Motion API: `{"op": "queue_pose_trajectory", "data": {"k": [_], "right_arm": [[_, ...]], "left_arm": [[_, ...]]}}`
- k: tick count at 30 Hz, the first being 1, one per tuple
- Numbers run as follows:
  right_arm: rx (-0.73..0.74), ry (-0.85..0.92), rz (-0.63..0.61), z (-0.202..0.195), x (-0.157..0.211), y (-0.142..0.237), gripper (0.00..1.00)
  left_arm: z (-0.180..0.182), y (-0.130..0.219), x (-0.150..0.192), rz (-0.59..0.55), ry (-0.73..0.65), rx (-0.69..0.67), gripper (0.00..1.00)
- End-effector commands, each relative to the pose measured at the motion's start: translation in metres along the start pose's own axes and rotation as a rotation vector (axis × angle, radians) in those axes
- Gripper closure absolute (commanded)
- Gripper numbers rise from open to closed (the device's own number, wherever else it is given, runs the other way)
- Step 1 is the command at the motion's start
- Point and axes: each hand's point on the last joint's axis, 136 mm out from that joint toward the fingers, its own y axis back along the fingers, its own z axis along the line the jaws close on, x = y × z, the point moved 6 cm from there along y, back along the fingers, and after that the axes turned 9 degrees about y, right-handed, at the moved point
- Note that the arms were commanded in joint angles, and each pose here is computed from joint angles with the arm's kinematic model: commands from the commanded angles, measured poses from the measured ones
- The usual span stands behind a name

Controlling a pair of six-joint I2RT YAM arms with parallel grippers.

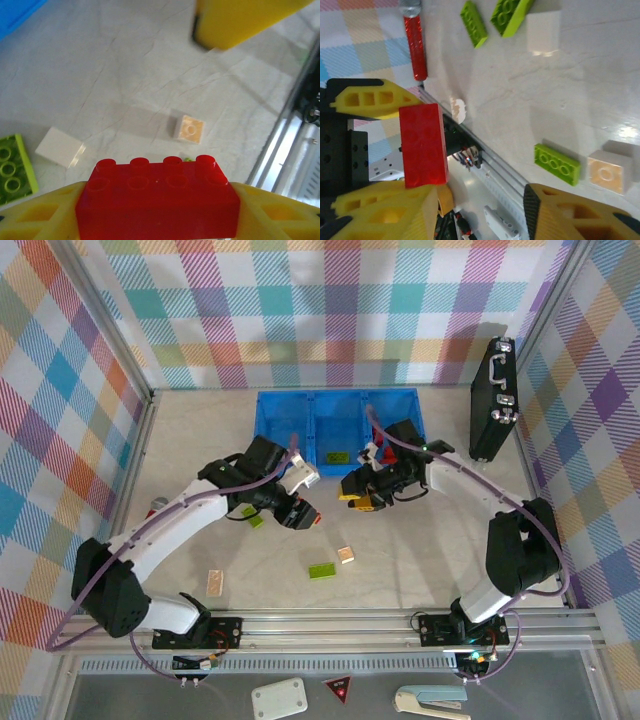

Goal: Sort the legos into containers by color
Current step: Pick up the lego from the bottom-left of the table.

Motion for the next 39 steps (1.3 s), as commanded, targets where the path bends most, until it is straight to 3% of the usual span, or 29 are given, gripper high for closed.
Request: {"op": "queue_pose_trajectory", "data": {"k": [1, 12, 26, 31, 39], "right_arm": [[-0.097, 0.033, 0.023, 0.022, 0.007, -0.007, 0.46], [-0.137, 0.058, 0.097, 0.049, 0.02, -0.032, 0.34], [-0.136, 0.075, 0.142, 0.065, 0.026, -0.052, 0.34], [0.012, 0.048, 0.089, 0.054, 0.026, -0.045, 0.35], [-0.098, 0.046, 0.055, 0.066, 0.026, -0.043, 0.36]], "left_arm": [[-0.024, 0.018, -0.001, -0.086, -0.166, 0.103, 0.47], [-0.031, 0.017, 0.009, -0.048, -0.246, 0.153, 0.49], [-0.025, 0.003, 0.012, 0.008, -0.226, 0.149, 0.48], [-0.017, 0.0, 0.012, 0.016, -0.215, 0.084, 0.48], [-0.013, -0.004, 0.013, 0.03, -0.209, 0.065, 0.48]]}}
